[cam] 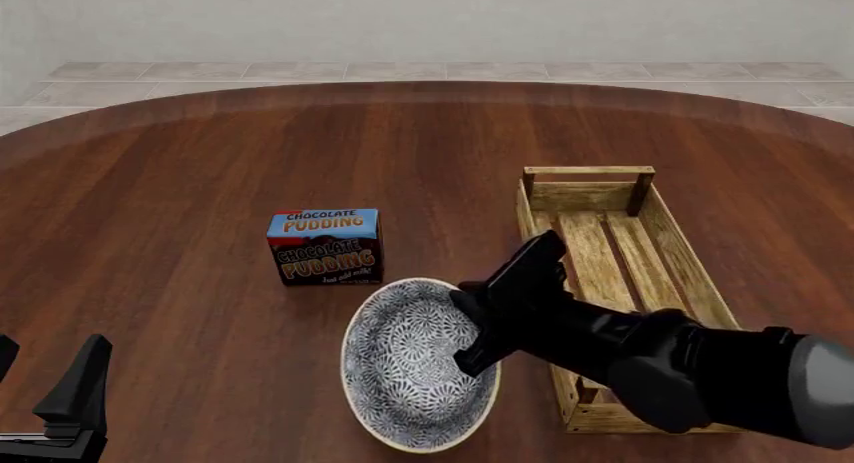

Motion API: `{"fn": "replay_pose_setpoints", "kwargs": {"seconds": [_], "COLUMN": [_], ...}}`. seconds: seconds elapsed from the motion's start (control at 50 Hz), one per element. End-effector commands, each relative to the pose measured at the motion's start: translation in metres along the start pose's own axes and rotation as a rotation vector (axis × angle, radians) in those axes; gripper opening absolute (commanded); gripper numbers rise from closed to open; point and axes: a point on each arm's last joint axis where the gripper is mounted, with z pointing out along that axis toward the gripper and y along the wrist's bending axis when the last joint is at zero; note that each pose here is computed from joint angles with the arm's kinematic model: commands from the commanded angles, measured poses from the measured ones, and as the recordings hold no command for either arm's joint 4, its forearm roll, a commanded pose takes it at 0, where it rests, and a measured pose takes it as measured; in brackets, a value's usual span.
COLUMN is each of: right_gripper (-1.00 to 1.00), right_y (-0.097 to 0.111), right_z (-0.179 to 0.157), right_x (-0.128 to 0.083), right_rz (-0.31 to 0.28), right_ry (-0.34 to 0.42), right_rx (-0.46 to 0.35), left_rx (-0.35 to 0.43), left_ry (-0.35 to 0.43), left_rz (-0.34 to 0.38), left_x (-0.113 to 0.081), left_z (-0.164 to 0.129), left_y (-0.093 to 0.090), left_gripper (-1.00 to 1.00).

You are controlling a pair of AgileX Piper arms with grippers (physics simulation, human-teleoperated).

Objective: Pick up the bowl on the left and put it in the tray.

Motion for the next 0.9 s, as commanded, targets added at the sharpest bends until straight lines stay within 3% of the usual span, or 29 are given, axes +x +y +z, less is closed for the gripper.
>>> {"fn": "replay_pose_setpoints", "kwargs": {"seconds": [0.02, 0.54, 0.9], "right_gripper": [-1.0, -1.0, -1.0], "right_y": [0.002, 0.003, -0.008], "right_z": [-0.008, -0.033, -0.069], "right_x": [-0.008, -0.023, -0.032], "right_rz": [0.01, 0.009, -0.005], "right_ry": [-0.026, -0.081, -0.161], "right_rx": [-0.006, -0.01, 0.041], "left_rx": [0.0, 0.0, 0.0], "left_ry": [0.0, 0.0, 0.0], "left_rz": [0.0, 0.0, 0.0], "left_x": [0.0, 0.0, 0.0], "left_z": [0.0, 0.0, 0.0], "left_y": [0.0, 0.0, 0.0], "left_gripper": [1.0, 1.0, 1.0]}}
